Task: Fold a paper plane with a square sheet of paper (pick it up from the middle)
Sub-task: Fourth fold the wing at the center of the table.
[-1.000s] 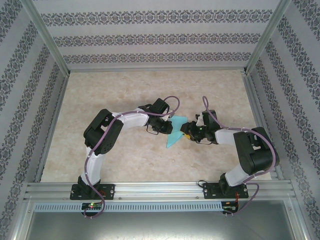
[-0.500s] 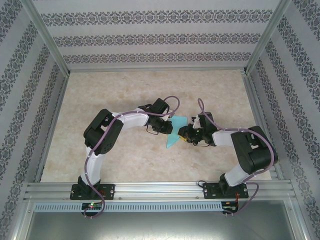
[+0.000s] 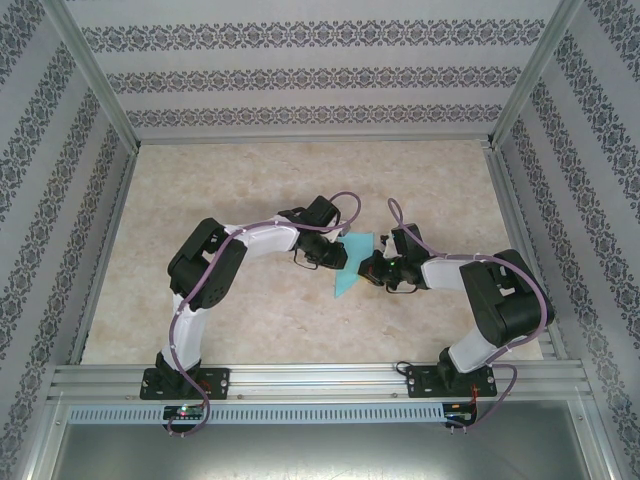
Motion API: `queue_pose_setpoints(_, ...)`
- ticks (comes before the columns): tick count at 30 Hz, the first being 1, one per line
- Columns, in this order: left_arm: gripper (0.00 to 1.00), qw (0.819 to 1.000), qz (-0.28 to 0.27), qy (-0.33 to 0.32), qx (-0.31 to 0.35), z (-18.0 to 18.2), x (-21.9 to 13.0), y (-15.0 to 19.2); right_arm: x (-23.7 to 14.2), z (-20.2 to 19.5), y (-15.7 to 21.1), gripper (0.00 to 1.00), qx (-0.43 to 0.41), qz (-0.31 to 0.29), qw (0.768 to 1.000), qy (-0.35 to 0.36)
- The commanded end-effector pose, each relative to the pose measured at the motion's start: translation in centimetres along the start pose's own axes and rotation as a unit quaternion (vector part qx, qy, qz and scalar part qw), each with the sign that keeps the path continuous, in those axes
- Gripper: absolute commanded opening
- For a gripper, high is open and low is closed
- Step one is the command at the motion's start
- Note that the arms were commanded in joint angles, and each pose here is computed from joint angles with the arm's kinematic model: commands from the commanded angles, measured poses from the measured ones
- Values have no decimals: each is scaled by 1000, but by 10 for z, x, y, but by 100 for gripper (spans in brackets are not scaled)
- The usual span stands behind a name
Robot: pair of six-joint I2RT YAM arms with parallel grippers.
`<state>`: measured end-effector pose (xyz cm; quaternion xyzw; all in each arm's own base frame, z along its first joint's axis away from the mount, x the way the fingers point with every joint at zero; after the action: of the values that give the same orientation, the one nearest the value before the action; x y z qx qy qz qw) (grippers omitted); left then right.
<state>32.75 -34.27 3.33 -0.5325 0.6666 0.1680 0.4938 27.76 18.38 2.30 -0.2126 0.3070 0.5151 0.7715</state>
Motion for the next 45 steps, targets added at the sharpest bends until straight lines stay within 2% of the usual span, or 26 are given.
queue_pose_setpoints(1,21,1000,1,-6,-2,-14,-25,-4,-1,-6,0,2,-15,-3,999,29)
queue_pose_setpoints(8,20,1000,-11,5,-5,-23,-39,-3,-3,-4,-1,1,-24,1,999,34)
queue_pose_setpoints(15,16,998,-4,51,-24,-29,-25,7,-3,1,-2,1,-28,6,999,30)
queue_pose_setpoints(31,13,998,21,45,-34,-12,9,18,-10,10,-1,1,-39,7,999,28)
queue_pose_setpoints(45,12,999,42,16,-28,3,19,31,-8,23,3,2,-57,15,997,44)
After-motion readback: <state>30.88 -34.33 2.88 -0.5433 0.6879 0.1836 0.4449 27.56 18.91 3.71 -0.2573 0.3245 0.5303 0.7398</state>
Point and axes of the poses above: each hand's point on the last joint's axis, 136 mm out from that joint toward the fingers, its own x axis out along the fingers, its own z axis along the line the jaws close on, y = z × x, the point moved 1 cm from there along -x, back along the fingers, and after that the axes turned 4 degrees about x, right-handed, at the moved point
